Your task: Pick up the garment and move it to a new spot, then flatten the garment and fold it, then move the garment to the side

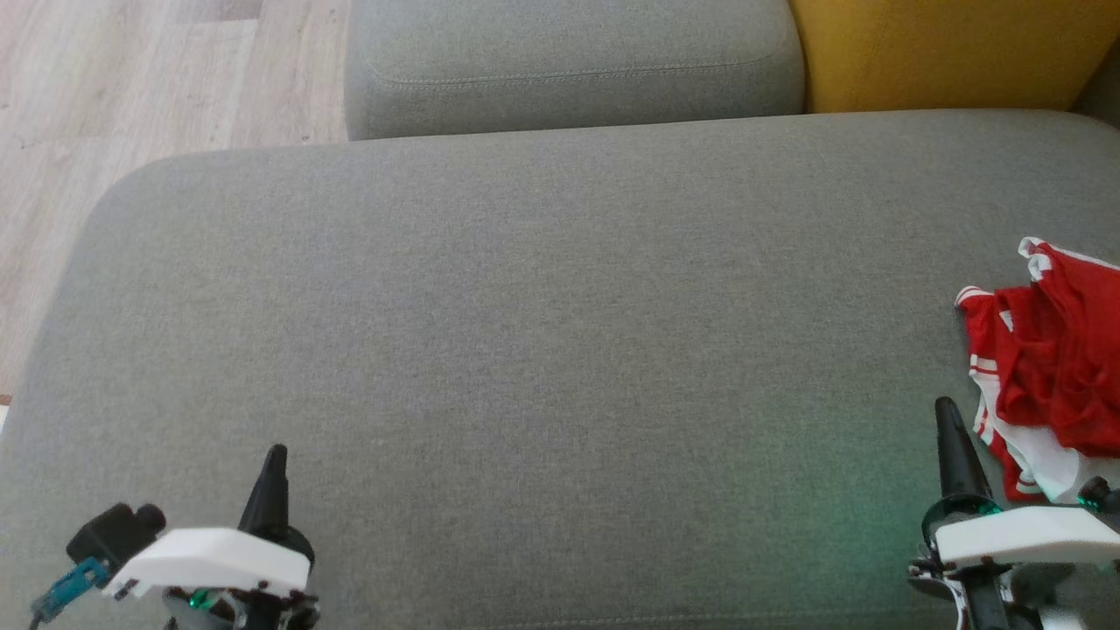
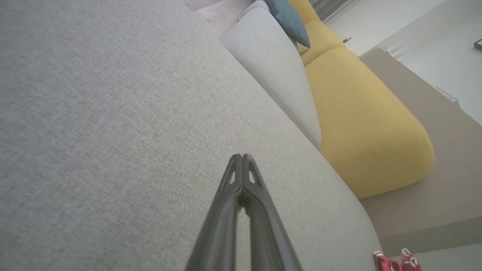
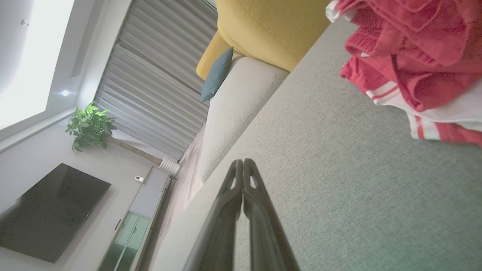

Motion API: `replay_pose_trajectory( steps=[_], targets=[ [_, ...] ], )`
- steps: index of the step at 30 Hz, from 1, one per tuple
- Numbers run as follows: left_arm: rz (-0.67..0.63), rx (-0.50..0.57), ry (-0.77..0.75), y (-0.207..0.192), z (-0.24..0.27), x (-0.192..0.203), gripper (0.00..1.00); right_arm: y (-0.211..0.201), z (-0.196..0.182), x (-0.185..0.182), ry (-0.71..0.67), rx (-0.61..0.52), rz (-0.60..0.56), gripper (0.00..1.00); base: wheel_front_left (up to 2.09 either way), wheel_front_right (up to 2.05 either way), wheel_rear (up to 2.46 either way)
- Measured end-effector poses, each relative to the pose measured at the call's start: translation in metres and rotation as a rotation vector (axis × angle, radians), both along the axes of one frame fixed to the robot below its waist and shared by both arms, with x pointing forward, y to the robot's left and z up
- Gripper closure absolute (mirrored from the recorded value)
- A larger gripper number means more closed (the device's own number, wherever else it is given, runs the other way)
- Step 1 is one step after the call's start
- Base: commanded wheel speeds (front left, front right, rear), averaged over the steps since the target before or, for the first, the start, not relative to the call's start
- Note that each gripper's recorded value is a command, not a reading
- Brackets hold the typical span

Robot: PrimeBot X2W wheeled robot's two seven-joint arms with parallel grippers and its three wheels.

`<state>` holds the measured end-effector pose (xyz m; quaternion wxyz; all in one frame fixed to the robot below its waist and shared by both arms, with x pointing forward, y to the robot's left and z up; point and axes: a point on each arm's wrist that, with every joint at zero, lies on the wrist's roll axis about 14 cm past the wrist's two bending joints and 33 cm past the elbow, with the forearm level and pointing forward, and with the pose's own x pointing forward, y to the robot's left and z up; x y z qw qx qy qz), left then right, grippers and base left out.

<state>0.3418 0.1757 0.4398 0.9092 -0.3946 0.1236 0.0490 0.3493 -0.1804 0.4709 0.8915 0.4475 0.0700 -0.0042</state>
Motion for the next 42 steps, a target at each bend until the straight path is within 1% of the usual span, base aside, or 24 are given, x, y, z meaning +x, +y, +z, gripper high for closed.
replay_pose_trajectory(
  steps=[19,24,31,41,42],
  targets=[
    [0.035,-0.242,-0.023,0.001,0.009,0.012,1.00,-0.008,0.003,0.009,-0.007,0.211,-0.053,1.00,0.00,0.00,0.00],
    [0.061,-0.310,-0.027,0.004,0.009,0.013,1.00,-0.010,0.000,0.008,0.001,0.269,-0.069,1.00,0.00,0.00,0.00],
    [0.061,-0.402,-0.049,0.002,0.015,0.018,1.00,-0.011,0.004,0.013,-0.013,0.347,-0.082,1.00,0.00,0.00,0.00],
    [0.087,-0.512,-0.063,0.006,0.018,0.019,1.00,-0.014,0.003,0.015,-0.010,0.447,-0.105,1.00,0.00,0.00,0.00],
    [0.089,-0.540,-0.070,0.006,0.019,0.020,1.00,-0.015,0.002,0.015,-0.009,0.470,-0.110,1.00,0.00,0.00,0.00]
  ],
)
